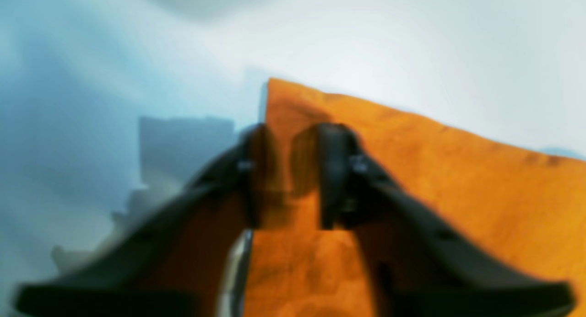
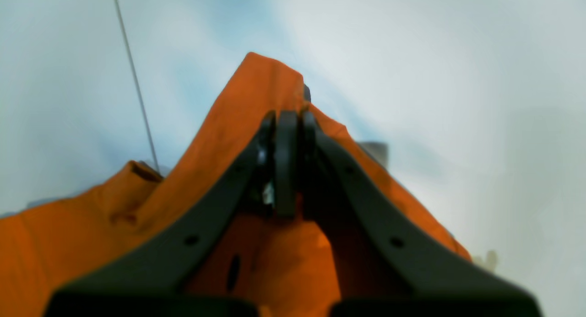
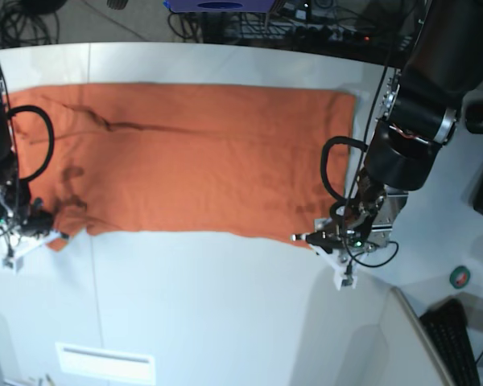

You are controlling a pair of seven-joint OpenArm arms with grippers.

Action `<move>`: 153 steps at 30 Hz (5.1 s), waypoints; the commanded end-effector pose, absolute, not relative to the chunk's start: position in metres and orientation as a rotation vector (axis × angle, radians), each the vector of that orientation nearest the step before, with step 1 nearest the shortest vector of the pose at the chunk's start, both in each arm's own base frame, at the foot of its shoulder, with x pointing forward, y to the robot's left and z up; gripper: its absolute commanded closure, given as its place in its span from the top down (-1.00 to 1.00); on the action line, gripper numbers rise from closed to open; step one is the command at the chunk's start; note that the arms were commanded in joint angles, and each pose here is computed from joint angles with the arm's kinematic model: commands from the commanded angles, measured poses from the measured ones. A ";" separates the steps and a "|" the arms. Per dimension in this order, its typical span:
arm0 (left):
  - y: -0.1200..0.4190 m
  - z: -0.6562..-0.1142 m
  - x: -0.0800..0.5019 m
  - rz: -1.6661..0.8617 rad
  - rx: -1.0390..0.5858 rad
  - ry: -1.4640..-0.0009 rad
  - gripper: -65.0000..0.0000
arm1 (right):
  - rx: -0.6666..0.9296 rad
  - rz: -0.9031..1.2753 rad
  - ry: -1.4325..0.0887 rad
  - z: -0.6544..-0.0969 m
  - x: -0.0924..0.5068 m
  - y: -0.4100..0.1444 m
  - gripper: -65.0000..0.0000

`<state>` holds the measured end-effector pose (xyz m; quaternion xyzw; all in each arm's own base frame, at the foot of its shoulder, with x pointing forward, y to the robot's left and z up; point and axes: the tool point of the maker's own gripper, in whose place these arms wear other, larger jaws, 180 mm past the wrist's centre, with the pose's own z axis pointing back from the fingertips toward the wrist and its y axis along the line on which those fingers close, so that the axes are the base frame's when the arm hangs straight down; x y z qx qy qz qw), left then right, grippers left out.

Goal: Layout the t-shirt on the table in an organized manner, then fold the t-shirt properly
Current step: 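Lower both grippers to the shirt's hem-side edge and grasp it, then fold the grasped edge over toward the collar side with both grippers, then release the shirt and reposition the left gripper at the strip's end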

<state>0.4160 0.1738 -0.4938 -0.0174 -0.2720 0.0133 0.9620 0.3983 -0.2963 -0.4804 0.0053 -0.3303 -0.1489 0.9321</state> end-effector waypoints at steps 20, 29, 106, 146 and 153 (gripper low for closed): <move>0.144 -0.455 0.414 -0.062 -0.131 -0.609 -1.00 | -0.059 -0.312 -0.813 -0.457 0.406 -0.334 -1.00; 0.179 -0.418 0.401 0.108 -0.192 -0.656 -1.00 | -0.072 -0.284 -0.857 -0.447 0.408 -0.342 -1.00; 0.194 -0.415 0.259 0.026 -0.160 -0.538 -1.00 | -0.076 -0.286 -0.794 -0.436 0.248 -0.346 -1.00; 0.201 -0.423 0.243 0.002 -0.138 -0.492 -1.00 | -0.031 -0.306 -0.631 -0.458 0.181 -0.320 -1.00; 0.203 -0.423 0.239 0.009 -0.134 -0.489 -0.51 | -0.145 -0.419 -0.609 -0.458 0.170 -0.343 -0.37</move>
